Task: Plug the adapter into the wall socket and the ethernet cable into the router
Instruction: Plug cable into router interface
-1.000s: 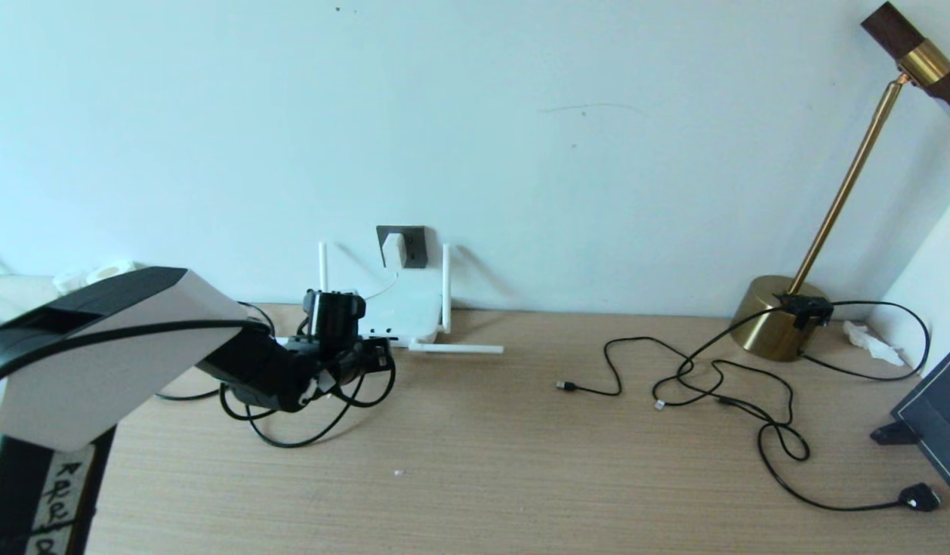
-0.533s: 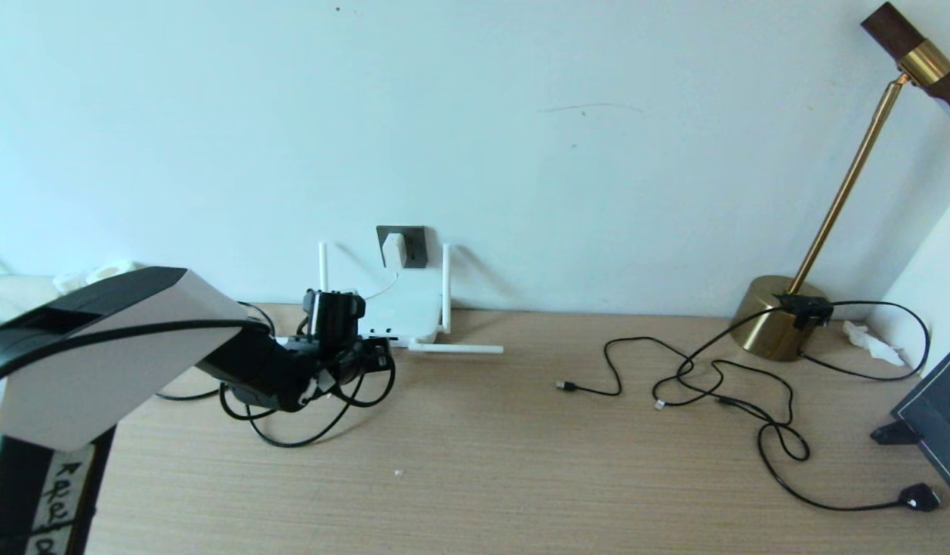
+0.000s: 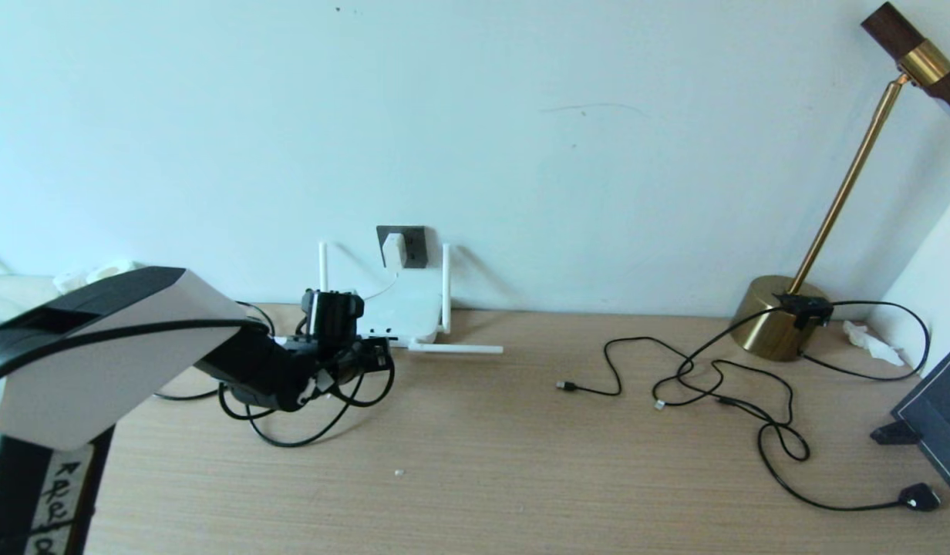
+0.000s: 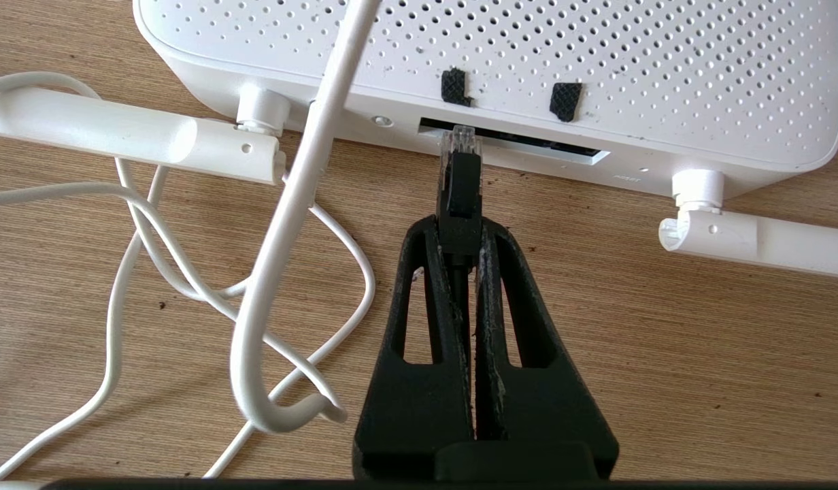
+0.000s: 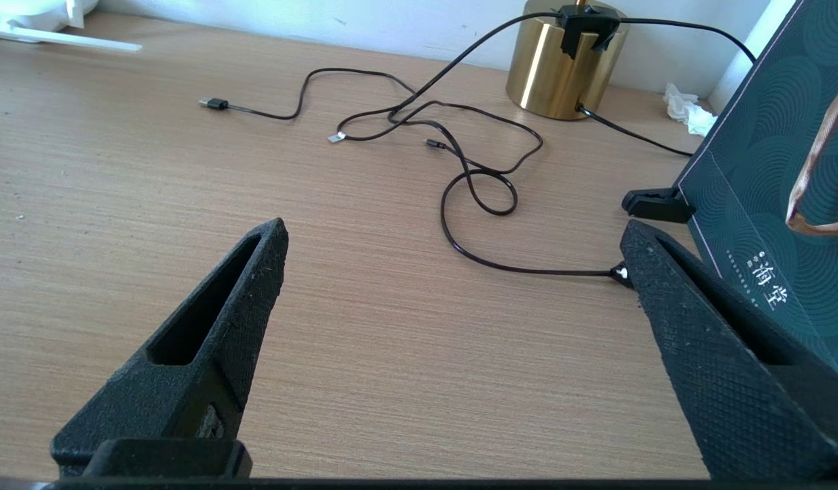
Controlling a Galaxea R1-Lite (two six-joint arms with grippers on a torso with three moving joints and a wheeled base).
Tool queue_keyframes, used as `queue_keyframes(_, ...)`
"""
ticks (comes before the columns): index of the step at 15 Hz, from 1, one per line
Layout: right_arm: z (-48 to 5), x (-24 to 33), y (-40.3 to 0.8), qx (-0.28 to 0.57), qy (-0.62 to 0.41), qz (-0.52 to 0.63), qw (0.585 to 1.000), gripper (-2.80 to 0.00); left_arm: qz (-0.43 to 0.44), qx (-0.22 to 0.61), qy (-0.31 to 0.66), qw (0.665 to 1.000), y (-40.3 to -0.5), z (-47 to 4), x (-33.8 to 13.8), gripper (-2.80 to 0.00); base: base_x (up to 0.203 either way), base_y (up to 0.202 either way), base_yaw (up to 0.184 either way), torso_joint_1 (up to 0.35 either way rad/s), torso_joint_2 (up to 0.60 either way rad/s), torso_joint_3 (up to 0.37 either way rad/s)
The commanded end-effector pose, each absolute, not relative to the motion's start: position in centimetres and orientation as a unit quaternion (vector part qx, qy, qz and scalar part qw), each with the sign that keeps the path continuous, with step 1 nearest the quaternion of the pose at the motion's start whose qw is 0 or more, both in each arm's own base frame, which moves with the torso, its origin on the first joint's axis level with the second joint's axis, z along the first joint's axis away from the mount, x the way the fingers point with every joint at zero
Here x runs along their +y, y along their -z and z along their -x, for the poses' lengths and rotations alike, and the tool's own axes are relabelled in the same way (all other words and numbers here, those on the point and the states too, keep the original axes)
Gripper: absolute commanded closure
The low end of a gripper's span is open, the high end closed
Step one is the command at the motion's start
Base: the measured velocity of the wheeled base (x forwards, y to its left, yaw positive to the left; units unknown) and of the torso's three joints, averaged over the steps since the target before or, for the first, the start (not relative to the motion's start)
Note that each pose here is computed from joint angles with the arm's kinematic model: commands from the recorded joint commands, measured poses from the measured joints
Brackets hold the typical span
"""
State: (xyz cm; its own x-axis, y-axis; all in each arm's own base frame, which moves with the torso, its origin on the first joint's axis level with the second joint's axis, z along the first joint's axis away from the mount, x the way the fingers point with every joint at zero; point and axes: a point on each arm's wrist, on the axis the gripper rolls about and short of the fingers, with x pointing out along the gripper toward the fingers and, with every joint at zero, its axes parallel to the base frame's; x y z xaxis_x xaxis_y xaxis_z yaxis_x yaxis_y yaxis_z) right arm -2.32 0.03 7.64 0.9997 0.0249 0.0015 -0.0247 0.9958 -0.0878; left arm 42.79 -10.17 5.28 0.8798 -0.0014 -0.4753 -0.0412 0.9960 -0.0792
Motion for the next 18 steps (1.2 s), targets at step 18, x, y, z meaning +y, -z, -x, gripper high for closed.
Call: queue_keyframes(18, 2.3, 0.03, -7.65, -0.001, -0.013, 0.044, 0.999, -2.8, 0.039, 0.245, -0.015, 0.969, -5.25, -42.85, -9.68, 0.0, 0.0, 0.0, 0.0, 0.0, 0.0, 0.0)
